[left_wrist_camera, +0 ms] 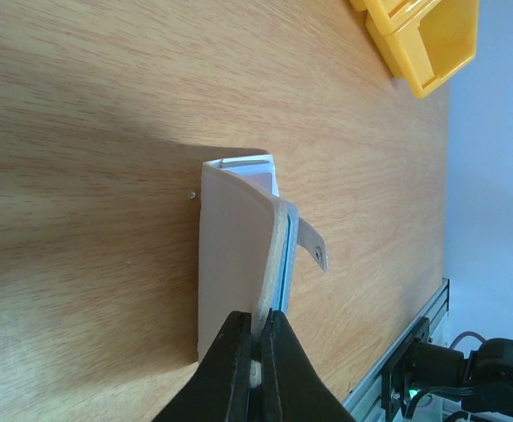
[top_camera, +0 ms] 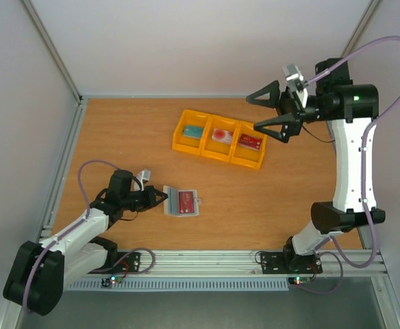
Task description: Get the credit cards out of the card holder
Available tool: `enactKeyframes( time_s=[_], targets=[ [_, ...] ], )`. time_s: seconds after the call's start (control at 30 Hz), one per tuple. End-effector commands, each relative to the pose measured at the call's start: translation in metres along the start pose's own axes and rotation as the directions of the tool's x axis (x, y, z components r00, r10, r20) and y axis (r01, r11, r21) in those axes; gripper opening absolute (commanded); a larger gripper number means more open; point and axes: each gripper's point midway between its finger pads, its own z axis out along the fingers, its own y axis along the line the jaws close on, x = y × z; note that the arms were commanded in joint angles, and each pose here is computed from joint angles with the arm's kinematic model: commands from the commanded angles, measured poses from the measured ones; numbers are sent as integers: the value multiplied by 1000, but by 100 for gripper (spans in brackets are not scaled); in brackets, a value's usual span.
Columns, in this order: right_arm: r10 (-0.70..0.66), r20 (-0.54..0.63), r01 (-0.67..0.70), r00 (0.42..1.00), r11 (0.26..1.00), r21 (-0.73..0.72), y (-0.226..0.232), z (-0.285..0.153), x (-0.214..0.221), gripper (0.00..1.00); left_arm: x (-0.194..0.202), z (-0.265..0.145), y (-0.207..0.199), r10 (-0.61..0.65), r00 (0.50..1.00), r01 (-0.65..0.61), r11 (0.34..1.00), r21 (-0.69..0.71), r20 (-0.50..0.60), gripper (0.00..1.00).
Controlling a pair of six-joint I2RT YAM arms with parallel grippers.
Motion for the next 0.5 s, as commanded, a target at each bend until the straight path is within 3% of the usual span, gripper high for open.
enactKeyframes(
  time_s=[0.0, 0.1, 0.17, 0.23, 0.33, 0.4, 0.47],
  targets=[
    [276, 79, -271, 958, 960, -67, 26, -6, -30, 99, -7, -3, -5, 25, 999, -26, 1000, 15, 33, 0],
    [215, 16, -215, 976, 977, 8, 38, -5, -35, 99, -7, -3, -5, 28, 999, -28, 1000, 14, 36, 0],
    [201, -26, -194, 979, 969, 153, 29, -7, -36, 99, -7, -3, -5, 29, 999, -29, 999, 14, 36, 0],
    [183, -14, -166, 983, 920, 356, 10, -16, -36, 98, -8, -3, -5, 30, 999, -31, 999, 14, 39, 0],
    [97, 19, -94, 995, 867, 490, 5, -27, -35, 98, -9, -3, -5, 34, 998, -34, 999, 16, 47, 0],
    [101, 51, -111, 994, 783, 612, -16, -40, -26, 98, -9, -4, -6, 36, 998, -37, 999, 16, 49, 0],
    [131, 59, -139, 990, 758, 637, -30, -44, -9, 99, -9, -3, -5, 36, 998, -36, 999, 15, 47, 0]
  ],
)
